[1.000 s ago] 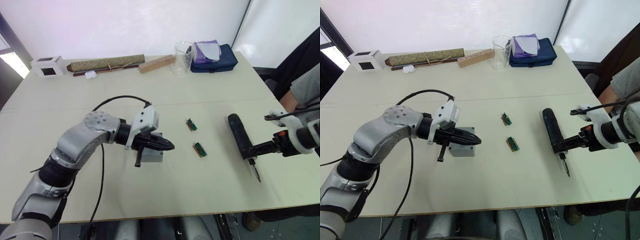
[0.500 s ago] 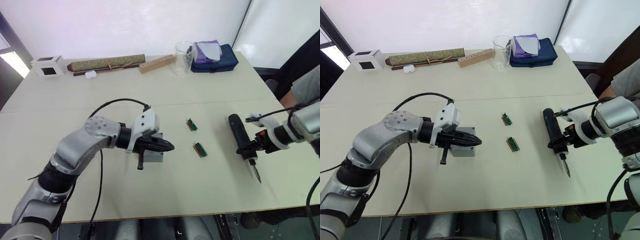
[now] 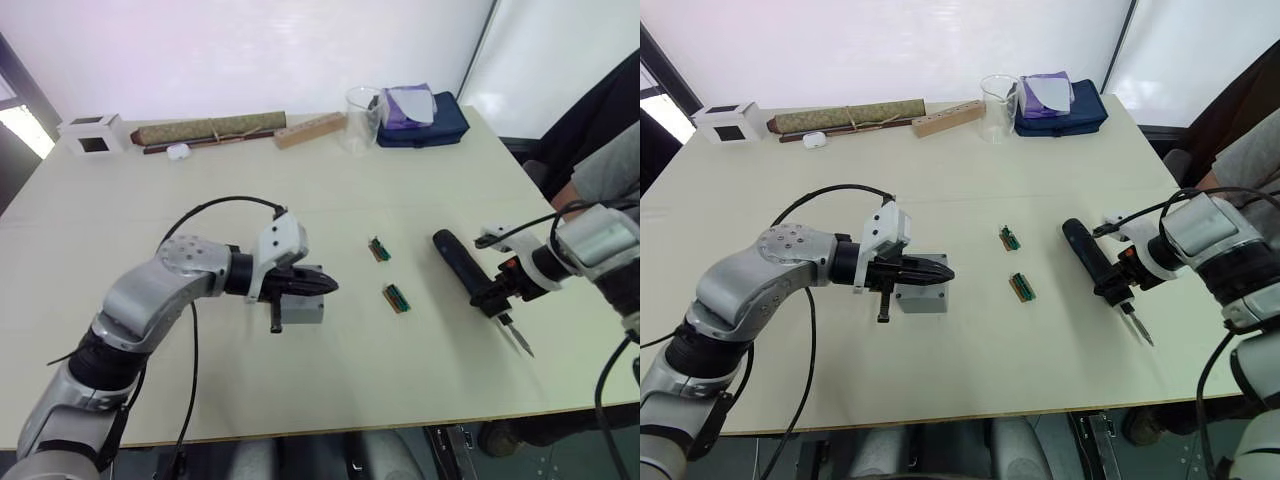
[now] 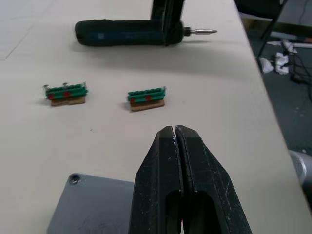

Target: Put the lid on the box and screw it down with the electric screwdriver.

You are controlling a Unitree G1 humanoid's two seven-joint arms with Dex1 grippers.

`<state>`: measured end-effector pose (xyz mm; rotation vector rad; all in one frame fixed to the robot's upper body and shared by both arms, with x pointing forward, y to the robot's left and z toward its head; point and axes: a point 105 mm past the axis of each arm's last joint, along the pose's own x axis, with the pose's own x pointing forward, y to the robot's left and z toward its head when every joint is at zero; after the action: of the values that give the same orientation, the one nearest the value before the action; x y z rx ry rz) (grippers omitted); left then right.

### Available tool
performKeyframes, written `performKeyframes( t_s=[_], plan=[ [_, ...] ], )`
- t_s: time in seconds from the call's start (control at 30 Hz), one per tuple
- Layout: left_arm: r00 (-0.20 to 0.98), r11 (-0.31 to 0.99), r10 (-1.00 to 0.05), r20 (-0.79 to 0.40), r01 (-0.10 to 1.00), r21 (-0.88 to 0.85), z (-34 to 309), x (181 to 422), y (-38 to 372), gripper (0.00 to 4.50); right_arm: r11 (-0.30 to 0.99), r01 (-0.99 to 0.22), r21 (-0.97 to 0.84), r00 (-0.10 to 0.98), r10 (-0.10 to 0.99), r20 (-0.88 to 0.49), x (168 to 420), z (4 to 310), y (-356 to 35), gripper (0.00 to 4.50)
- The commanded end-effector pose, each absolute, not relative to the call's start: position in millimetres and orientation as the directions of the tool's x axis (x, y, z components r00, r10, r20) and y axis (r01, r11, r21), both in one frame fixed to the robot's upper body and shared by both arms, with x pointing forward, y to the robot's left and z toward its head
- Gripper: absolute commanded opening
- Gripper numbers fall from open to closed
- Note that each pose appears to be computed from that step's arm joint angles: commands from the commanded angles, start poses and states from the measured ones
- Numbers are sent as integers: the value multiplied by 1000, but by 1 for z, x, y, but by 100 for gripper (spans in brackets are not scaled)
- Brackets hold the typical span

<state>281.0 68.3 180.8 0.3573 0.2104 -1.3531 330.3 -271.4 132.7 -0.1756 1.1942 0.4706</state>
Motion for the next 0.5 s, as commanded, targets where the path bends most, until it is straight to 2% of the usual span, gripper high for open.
performKeyframes(
  t_s=[0.03,0.13,0.2,0.23,0.27,0.37,0.5],
  plan=[
    [272,222,-904,-331,958,180,191,293,83,0,900,-433,55,509,294,-809,365,188,-270,206],
    [307,266,-896,-322,950,164,192,303,96,0,844,-505,182,643,508,-573,380,245,-242,206],
    [330,305,-895,-300,943,131,193,312,104,0,736,-636,231,683,677,-275,379,285,-207,206],
    [341,322,-895,-286,940,112,193,315,106,0,697,-690,197,695,713,-90,374,303,-193,206],
    [349,334,-892,-286,937,101,191,317,108,0,671,-719,182,689,723,54,365,312,-182,206],
    [357,347,-885,-297,934,88,186,318,113,0,631,-765,128,633,703,323,336,321,-154,206],
    [360,352,-883,-301,932,82,183,318,115,0,614,-786,66,578,693,431,309,314,-120,206]
  ],
)
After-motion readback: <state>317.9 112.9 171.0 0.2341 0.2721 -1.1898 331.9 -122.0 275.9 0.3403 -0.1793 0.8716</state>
